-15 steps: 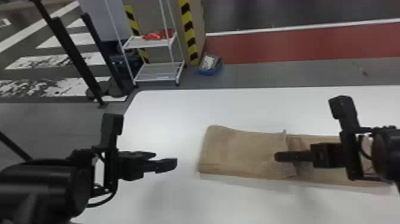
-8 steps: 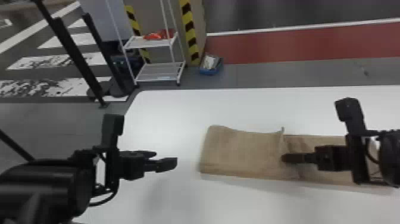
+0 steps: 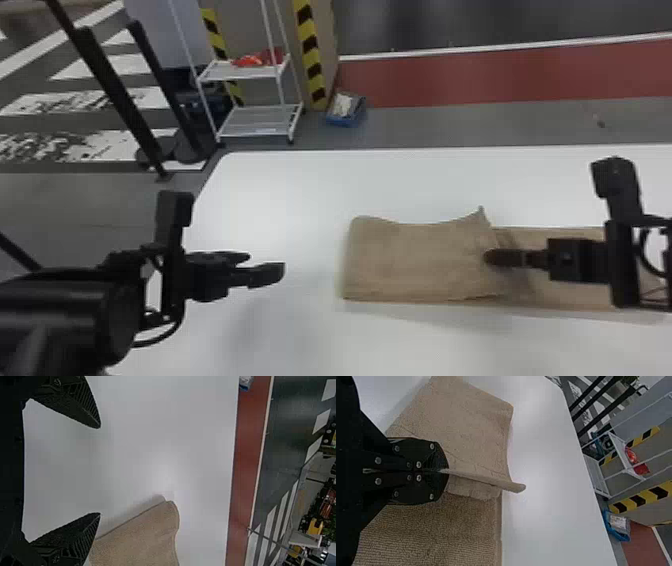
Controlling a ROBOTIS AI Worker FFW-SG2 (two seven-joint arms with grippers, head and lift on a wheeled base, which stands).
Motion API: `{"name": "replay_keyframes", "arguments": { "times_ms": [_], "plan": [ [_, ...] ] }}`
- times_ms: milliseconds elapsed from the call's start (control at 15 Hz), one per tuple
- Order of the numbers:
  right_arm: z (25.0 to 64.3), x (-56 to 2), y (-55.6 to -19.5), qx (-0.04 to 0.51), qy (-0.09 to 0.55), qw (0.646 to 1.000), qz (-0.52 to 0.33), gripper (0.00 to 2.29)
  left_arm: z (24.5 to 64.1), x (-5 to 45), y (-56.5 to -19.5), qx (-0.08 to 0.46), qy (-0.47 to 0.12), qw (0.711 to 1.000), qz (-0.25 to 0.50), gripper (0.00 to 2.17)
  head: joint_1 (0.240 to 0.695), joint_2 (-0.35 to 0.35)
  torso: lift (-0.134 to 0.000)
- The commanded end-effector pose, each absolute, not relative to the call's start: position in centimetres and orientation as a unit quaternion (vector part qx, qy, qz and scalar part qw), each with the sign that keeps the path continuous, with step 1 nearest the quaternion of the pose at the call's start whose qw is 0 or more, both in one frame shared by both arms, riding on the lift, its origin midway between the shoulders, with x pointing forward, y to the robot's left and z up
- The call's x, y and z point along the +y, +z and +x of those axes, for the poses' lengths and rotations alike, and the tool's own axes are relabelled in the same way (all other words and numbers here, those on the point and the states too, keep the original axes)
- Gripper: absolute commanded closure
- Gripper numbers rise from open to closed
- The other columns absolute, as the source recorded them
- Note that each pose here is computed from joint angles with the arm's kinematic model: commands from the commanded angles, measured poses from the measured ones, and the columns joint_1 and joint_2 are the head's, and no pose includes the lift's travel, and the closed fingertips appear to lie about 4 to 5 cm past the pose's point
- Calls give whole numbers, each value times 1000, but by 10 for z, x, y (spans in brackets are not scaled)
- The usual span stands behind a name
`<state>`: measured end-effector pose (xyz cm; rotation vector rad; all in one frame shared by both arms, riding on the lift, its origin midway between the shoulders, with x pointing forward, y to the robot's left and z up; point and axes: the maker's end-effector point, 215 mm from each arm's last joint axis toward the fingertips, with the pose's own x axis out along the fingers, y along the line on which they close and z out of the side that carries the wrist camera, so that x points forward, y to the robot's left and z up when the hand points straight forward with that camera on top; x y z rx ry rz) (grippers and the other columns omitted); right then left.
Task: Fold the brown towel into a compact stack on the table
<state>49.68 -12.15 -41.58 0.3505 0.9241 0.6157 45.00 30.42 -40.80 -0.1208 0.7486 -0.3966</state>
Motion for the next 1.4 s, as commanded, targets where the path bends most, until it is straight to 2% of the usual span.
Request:
{"name": "replay_keyframes", "arguments": {
  "times_ms": [0,133,267,1000,1267,1333],
  "plan": [
    [493,-131,-423,449,274,835,163,1082,450,303,-408,363,-194,909,-59,107,695,213,-124],
    [490,-138,-430,458,262,836,155,377,450,303,-408,363,-194,909,-59,107,695,206,-124],
    [489,-138,-431,460,260,835,155,299,450,304,-408,364,-193,909,-59,107,695,199,-124],
    [495,-116,-433,472,280,824,139,245,453,305,-414,366,-194,908,-60,107,695,212,-124],
    [500,-114,-434,475,281,824,129,792,454,307,-417,368,-193,908,-58,107,695,220,-124],
    [500,-115,-433,474,280,825,132,792,454,309,-418,368,-192,908,-58,107,695,220,-124]
  ]
}}
